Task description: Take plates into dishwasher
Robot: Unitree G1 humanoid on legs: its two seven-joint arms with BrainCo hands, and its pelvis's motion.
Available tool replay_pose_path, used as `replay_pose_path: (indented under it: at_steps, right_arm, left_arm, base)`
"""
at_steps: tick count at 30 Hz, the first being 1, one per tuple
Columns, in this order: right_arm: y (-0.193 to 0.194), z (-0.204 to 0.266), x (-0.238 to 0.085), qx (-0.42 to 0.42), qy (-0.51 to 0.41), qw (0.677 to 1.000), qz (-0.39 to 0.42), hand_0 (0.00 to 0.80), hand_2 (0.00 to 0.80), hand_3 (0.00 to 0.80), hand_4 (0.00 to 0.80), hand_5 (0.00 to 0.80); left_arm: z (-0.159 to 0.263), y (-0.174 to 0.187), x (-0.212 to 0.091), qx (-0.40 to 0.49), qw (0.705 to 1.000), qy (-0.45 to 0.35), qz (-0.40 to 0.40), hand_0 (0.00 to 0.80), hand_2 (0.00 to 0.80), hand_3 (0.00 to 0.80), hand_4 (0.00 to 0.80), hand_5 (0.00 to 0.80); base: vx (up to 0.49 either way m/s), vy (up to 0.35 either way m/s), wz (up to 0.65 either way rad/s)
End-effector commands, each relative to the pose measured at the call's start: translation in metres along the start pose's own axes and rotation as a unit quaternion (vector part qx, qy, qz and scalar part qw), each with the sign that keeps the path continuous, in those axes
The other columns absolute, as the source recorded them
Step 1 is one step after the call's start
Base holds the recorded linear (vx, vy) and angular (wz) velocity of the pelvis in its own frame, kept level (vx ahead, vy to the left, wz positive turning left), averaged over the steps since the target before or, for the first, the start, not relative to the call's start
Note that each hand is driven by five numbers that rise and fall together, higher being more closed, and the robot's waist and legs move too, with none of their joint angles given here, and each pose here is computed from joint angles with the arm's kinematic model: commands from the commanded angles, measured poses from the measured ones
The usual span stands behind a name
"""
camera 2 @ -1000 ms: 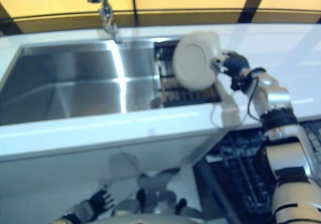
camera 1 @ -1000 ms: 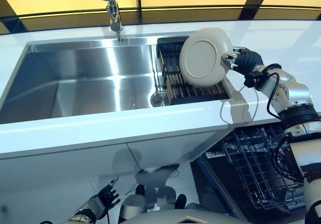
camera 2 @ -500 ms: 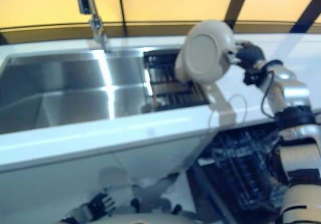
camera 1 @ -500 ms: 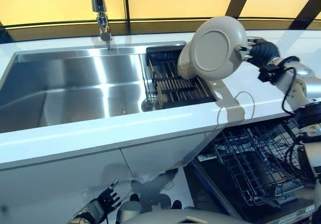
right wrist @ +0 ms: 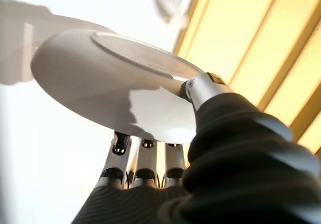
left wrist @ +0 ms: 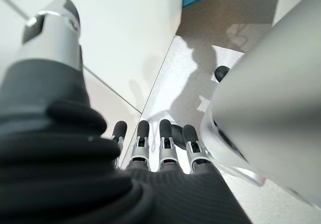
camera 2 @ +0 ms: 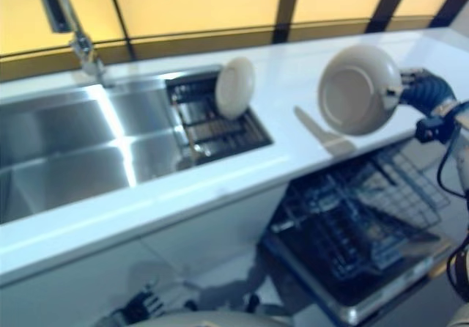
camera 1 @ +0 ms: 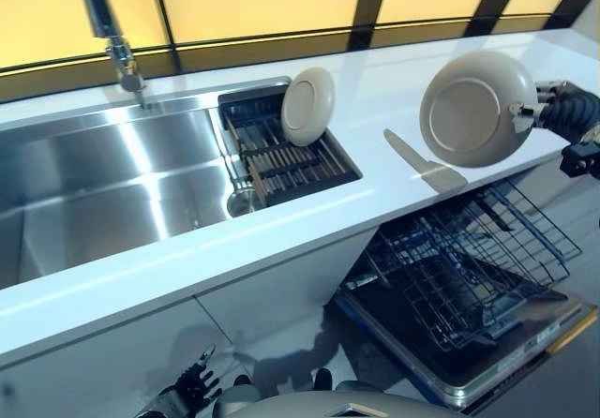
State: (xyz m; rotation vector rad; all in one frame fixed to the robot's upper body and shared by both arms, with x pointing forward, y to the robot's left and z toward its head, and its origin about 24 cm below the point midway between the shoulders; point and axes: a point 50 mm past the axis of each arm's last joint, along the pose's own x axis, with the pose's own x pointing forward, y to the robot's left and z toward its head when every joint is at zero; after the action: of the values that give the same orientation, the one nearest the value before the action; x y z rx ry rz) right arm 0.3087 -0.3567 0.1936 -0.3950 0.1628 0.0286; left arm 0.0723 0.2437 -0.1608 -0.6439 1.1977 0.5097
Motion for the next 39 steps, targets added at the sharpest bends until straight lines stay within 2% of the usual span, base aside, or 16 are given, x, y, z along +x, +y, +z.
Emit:
replay_pose_path:
  at_steps: [1,14,28,39]
  right_arm:
    - [-0.01,0.024,-0.01,-0.036,-0.074,0.996,-0.017,0.8,0.8,0.8,0.8,0.8]
    - [-0.002,-0.044,-0.032,-0.069,0.005,0.997,-0.028,0.8,0.8,0.8,0.8,0.8]
    - [0.015,-0.067,-0.035,-0.11,0.031,0.993,-0.014,0.8,0.8,0.8,0.8,0.8]
    - [0.036,-0.071,-0.016,-0.118,0.043,0.992,-0.004,0.8,0.8,0.8,0.8,0.8]
  left_arm:
    - [0.022,0.002,-0.002,-0.005,0.999,-0.034,-0.004,0.0,0.0,0.0,0.0,0.0]
    - [0.033,0.001,-0.004,0.018,0.998,-0.057,-0.006,0.0,0.0,0.0,0.0,0.0]
    - [0.035,-0.006,-0.003,0.032,0.998,-0.059,-0.016,0.0,0.0,0.0,0.0,0.0]
    - [0.039,-0.02,-0.001,0.042,0.997,-0.059,-0.03,0.0,0.0,0.0,0.0,0.0]
  base:
    - [-0.062,-0.024,-0.17]
    - [-0.037,-0.041,-0.13]
    - [-0.005,-0.033,-0.03]
    - [-0.005,-0.018,0.0]
